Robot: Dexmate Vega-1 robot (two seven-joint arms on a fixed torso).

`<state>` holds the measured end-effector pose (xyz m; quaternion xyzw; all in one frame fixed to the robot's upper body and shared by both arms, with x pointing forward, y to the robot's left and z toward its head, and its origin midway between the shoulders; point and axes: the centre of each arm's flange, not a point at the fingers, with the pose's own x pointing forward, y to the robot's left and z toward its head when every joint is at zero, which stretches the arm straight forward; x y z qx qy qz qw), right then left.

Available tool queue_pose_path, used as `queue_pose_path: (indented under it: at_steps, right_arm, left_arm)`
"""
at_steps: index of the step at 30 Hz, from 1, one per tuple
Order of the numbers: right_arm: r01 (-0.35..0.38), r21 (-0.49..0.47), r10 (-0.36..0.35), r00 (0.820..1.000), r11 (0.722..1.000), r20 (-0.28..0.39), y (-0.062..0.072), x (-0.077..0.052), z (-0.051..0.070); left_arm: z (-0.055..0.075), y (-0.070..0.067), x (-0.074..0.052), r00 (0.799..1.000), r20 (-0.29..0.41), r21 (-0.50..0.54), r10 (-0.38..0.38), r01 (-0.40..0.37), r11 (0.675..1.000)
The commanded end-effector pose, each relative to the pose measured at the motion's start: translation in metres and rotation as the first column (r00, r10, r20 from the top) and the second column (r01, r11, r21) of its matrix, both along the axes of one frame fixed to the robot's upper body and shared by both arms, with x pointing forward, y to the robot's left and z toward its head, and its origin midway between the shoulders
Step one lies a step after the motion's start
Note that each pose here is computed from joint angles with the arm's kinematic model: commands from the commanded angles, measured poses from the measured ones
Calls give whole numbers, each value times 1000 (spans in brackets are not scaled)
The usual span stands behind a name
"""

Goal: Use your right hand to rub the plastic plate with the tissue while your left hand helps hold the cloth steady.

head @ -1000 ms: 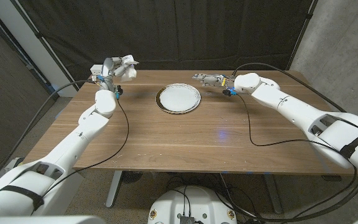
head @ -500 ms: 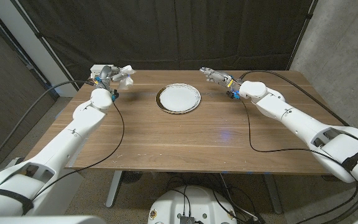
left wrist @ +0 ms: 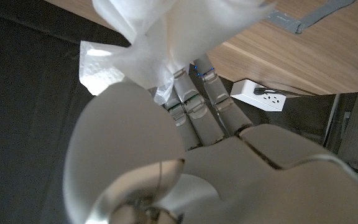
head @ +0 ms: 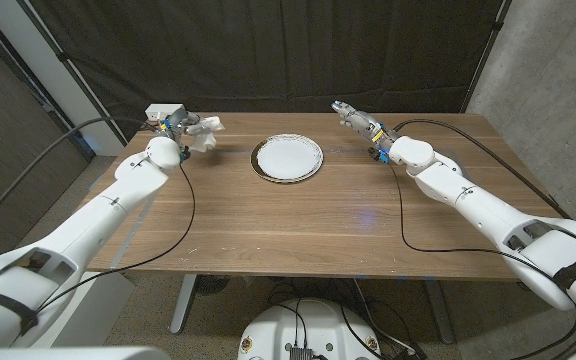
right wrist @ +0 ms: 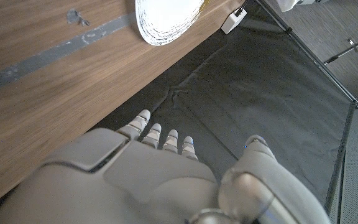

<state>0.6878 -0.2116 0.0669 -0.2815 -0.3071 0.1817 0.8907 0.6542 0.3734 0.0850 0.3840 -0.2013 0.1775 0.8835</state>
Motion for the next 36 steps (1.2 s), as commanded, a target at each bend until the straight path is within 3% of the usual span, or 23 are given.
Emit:
queue_pose_path:
  at_steps: [1, 7, 11, 19, 26, 30, 36]
  right_arm:
    - [14, 43, -15, 1000, 999, 21, -5, -2, -3]
    - [13, 42, -13, 1000, 999, 20, -4, -1, -2]
    - [12, 42, -12, 1000, 999, 20, -3, 0, -2]
    - [12, 48, -13, 1000, 999, 21, -1, 1, -1]
    - [22, 59, -24, 999, 998, 28, 0, 0, 2]
    - [23, 75, -25, 999, 997, 31, 1, -1, 2]
    - [32, 112, -36, 999, 993, 36, 1, -2, 2]
  left_arm:
    - [8, -8, 3, 994, -110, 187, -26, 46, 981]
    - [8, -10, 5, 987, -142, 212, -79, 109, 971]
    - [7, -9, 5, 982, -134, 162, -134, 156, 974]
    - [2, -2, 4, 958, 1, -29, -285, 285, 958]
    - [-5, 2, 6, 890, 145, -206, -431, 454, 867]
    - [-7, 2, 9, 841, 175, -259, -512, 541, 800]
    - [-8, 1, 16, 764, 161, -283, -625, 642, 712]
